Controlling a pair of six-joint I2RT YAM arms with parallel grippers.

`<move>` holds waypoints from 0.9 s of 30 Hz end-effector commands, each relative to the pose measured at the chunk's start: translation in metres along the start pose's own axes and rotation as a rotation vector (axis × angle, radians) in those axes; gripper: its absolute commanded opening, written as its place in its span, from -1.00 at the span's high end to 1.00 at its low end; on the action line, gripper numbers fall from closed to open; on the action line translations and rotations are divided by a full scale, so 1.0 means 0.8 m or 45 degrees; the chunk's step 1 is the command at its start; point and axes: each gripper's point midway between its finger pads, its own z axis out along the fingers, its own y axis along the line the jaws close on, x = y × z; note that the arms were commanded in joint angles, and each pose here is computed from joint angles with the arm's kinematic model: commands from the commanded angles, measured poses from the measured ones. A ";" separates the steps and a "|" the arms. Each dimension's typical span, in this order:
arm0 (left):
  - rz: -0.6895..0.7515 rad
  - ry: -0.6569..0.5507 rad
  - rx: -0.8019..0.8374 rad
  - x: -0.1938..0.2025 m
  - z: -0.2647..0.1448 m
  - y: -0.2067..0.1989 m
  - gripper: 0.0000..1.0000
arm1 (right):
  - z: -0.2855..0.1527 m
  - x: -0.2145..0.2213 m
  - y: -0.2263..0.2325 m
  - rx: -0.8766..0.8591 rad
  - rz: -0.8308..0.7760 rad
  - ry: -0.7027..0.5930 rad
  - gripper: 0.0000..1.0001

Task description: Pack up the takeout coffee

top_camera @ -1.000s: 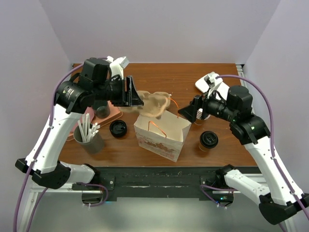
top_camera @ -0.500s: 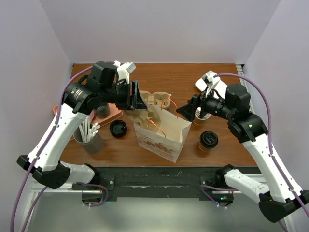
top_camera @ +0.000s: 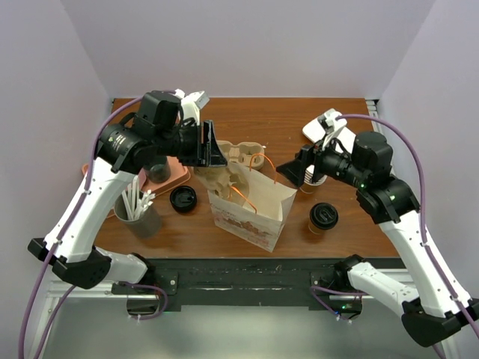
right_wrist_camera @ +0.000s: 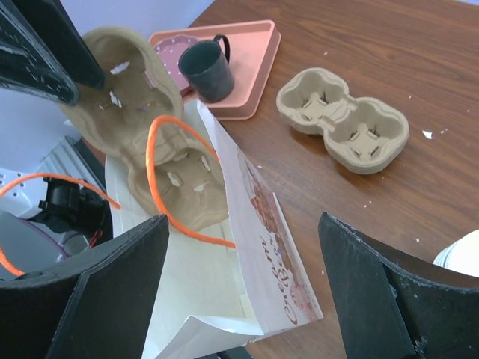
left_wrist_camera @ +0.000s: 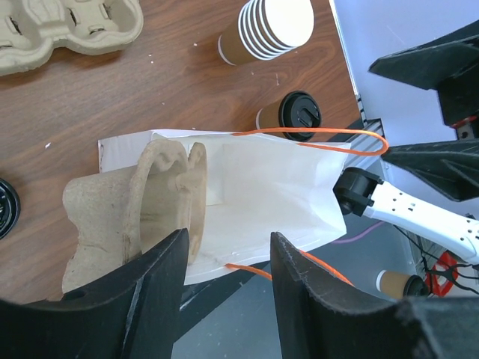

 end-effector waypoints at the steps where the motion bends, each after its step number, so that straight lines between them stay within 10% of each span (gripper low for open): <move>1: 0.033 -0.004 0.019 -0.003 -0.008 -0.007 -0.05 | -0.017 -0.056 0.007 0.056 -0.050 -0.146 -0.70; 15: 0.083 -0.017 0.015 -0.005 -0.017 -0.008 -0.07 | 0.076 -0.135 0.024 -0.197 -0.305 -0.248 0.06; 27: 0.107 0.016 -0.005 0.004 -0.013 0.000 -0.07 | 0.163 -0.056 0.107 -0.537 -0.394 -0.013 -0.18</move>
